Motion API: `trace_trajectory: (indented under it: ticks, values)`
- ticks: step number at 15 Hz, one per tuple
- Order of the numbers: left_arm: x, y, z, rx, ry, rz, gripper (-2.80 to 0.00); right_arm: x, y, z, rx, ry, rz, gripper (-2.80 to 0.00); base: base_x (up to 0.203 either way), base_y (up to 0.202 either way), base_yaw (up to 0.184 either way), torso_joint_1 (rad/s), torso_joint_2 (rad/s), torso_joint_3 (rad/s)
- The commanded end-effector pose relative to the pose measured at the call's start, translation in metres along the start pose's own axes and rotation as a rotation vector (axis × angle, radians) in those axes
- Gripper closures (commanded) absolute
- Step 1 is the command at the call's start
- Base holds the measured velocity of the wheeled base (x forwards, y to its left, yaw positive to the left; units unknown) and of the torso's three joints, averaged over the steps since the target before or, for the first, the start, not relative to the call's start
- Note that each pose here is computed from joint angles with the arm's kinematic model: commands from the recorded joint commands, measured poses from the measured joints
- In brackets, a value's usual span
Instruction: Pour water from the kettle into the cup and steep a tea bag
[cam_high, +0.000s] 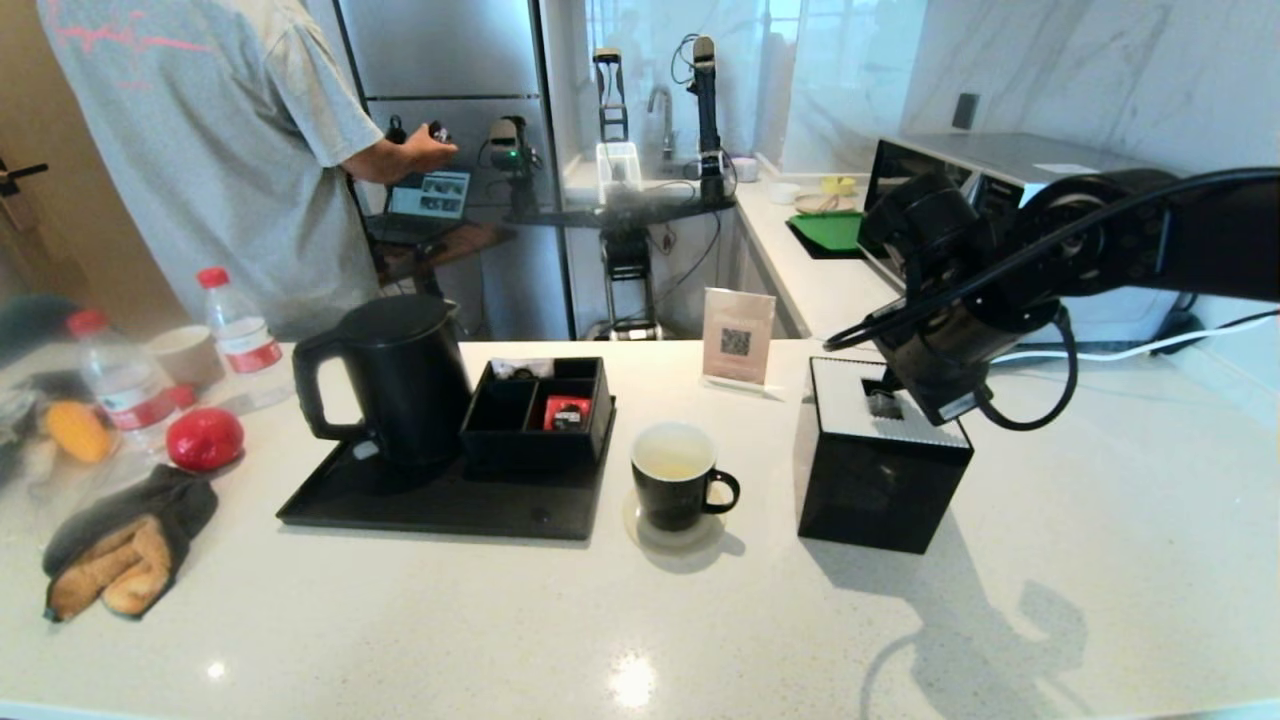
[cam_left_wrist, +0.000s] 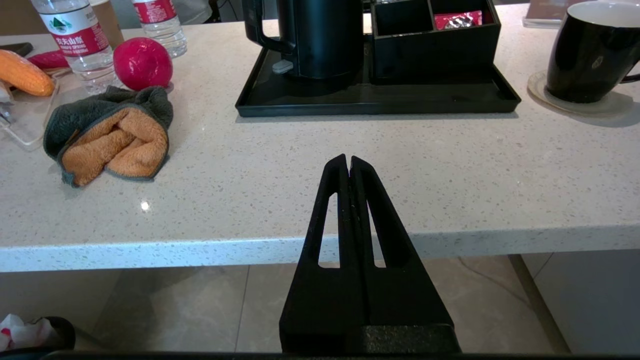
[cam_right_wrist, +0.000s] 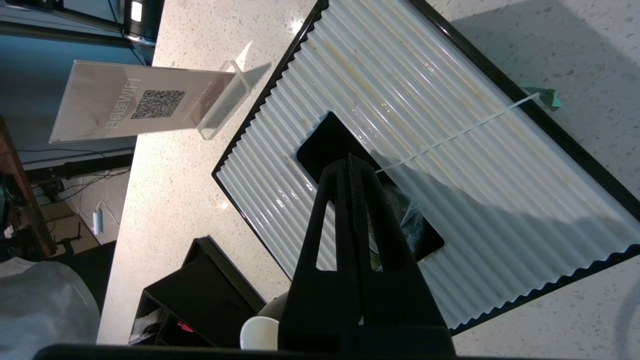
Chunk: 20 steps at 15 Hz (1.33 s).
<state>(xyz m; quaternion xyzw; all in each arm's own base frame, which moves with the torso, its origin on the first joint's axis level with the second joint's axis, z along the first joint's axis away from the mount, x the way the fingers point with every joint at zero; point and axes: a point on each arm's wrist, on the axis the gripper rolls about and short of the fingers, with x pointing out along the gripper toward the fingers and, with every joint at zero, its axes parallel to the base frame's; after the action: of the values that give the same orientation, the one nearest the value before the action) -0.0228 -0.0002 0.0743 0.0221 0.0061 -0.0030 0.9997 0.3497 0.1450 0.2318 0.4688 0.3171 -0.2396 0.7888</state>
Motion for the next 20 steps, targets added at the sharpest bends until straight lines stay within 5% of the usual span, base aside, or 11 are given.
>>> trace_trajectory:
  ticks: [1, 13, 20]
  values:
    - [0.000, 0.000, 0.000, 0.000, 0.000, 0.001, 0.00, 0.001, 0.000, -0.002, 0.009, 0.001, -0.001, 0.00, 0.000, 0.000, 0.000, 0.000, 0.00, 0.000]
    - [0.000, 0.000, 0.000, -0.001, -0.002, 0.001, 0.00, 0.015, -0.002, -0.016, -0.019, 0.019, -0.035, 0.00, 0.000, 0.000, 0.000, 0.000, 0.00, 0.000]
    - [0.000, 0.000, 0.000, -0.001, -0.002, 0.000, 0.00, -0.005, 0.002, -0.008, -0.005, 0.009, 0.018, 0.00, 0.000, 0.000, 0.000, 0.000, 0.00, 0.000]
